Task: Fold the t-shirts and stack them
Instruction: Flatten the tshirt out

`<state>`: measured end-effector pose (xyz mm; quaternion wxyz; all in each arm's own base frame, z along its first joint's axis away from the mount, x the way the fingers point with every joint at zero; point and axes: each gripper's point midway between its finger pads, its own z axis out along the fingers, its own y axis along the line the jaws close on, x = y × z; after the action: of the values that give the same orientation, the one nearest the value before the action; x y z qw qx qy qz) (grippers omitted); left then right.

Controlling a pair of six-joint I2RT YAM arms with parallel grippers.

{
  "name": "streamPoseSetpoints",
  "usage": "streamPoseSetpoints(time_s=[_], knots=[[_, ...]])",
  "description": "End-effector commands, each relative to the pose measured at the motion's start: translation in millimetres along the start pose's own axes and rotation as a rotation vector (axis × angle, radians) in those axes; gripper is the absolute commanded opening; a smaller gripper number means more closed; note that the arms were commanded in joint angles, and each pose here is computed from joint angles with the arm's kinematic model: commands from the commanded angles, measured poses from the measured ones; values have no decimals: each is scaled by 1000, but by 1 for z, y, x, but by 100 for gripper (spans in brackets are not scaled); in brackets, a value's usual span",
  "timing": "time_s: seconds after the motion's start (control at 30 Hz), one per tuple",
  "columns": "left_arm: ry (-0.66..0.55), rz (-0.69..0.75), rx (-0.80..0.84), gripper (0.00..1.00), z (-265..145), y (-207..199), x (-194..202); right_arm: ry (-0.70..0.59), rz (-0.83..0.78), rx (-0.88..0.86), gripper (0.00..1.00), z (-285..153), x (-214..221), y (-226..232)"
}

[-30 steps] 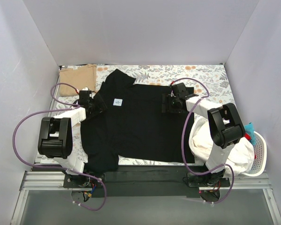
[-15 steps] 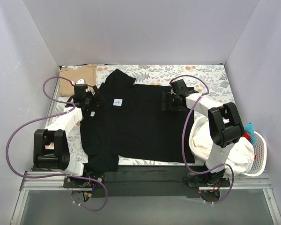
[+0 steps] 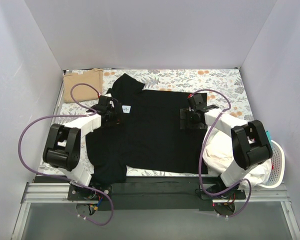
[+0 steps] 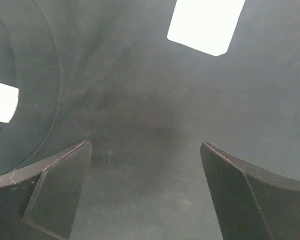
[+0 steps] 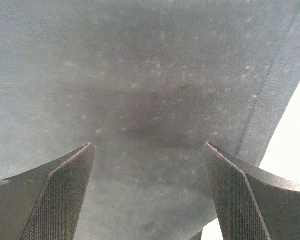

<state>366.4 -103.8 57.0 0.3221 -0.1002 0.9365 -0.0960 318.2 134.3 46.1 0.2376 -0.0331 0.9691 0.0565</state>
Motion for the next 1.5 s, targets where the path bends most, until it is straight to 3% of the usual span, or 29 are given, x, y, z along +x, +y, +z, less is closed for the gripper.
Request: streamPoseSetpoints(time_s=[0.0, 0.1, 0.27, 0.83, 0.97, 1.17, 1.3, 1.47], knots=[[67, 35, -59, 90, 25, 14, 16, 25, 5, 56, 95, 18, 1, -10], [124, 46, -83, 90, 42, 20, 29, 58, 21, 64, 95, 31, 3, -14], [116, 44, -74, 90, 54, 15, 20, 78, 28, 72, 96, 44, 3, -17], [59, 103, -35, 90, 97, -15, -41, 46, 62, 18, 95, 67, -57, -18], [4, 109, 6, 90, 84, -30, -64, 11, 54, -25, 95, 57, -72, -9], [-128, 111, 73, 90, 28, -58, -107, -92, 51, -70, 95, 12, -93, -1], [-153, 121, 84, 90, -2, -61, -106, -134, 52, -84, 95, -19, -84, 6], [-134, 109, 45, 90, -28, -40, -76, -157, 47, -122, 95, -52, -50, 17]])
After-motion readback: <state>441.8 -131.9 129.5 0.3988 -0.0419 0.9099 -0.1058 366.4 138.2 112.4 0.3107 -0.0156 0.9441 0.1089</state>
